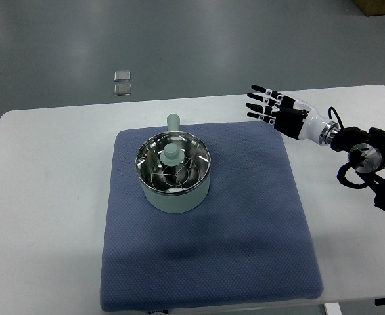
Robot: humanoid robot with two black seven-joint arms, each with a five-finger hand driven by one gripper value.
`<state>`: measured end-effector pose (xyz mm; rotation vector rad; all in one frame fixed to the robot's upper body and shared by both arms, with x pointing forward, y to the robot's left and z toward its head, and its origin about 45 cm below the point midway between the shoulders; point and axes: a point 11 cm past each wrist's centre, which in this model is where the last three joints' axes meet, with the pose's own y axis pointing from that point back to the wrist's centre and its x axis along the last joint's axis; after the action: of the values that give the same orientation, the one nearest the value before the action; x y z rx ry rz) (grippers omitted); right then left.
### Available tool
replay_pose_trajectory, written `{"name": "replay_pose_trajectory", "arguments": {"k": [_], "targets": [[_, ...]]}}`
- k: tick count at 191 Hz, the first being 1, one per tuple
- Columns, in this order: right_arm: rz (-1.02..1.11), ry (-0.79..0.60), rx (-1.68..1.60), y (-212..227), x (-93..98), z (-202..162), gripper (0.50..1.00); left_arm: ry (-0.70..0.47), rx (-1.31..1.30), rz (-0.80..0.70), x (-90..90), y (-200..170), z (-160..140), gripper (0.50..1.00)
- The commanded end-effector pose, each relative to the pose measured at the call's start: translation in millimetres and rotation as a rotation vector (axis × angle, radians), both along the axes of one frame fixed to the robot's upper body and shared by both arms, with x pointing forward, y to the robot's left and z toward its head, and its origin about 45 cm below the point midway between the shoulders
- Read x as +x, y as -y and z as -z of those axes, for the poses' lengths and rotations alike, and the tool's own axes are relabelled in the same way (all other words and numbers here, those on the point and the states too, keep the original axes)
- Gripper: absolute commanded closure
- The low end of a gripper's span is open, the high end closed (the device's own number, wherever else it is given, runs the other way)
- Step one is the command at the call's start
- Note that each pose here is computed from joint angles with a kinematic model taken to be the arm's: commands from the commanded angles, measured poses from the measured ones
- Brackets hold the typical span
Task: Open lid and place right of pot
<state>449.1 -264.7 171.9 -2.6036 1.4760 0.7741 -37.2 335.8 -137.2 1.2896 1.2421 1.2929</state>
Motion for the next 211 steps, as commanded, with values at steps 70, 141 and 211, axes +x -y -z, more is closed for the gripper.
{"name": "replay_pose_trajectory", "arguments": {"k": [70,141,211], "targets": [[-0.052,0.025,-0.064,-8.8,1.4,-2.6,0.560,-0.005,0.005,-0.004,-1.2,-0.8,-0.1,0.500],[-0.201,0.220,-0.165,-40.8,22.0,-66.8,0.566,0.000,0.008,-0.003,1.6,-1.8,-0.2,0.500],[-0.526,0.664,-0.682,-88.8,26.8,-140.5,0.566,0.000,0.008,-0.003,1.6,-1.8,-0.2,0.500]]}}
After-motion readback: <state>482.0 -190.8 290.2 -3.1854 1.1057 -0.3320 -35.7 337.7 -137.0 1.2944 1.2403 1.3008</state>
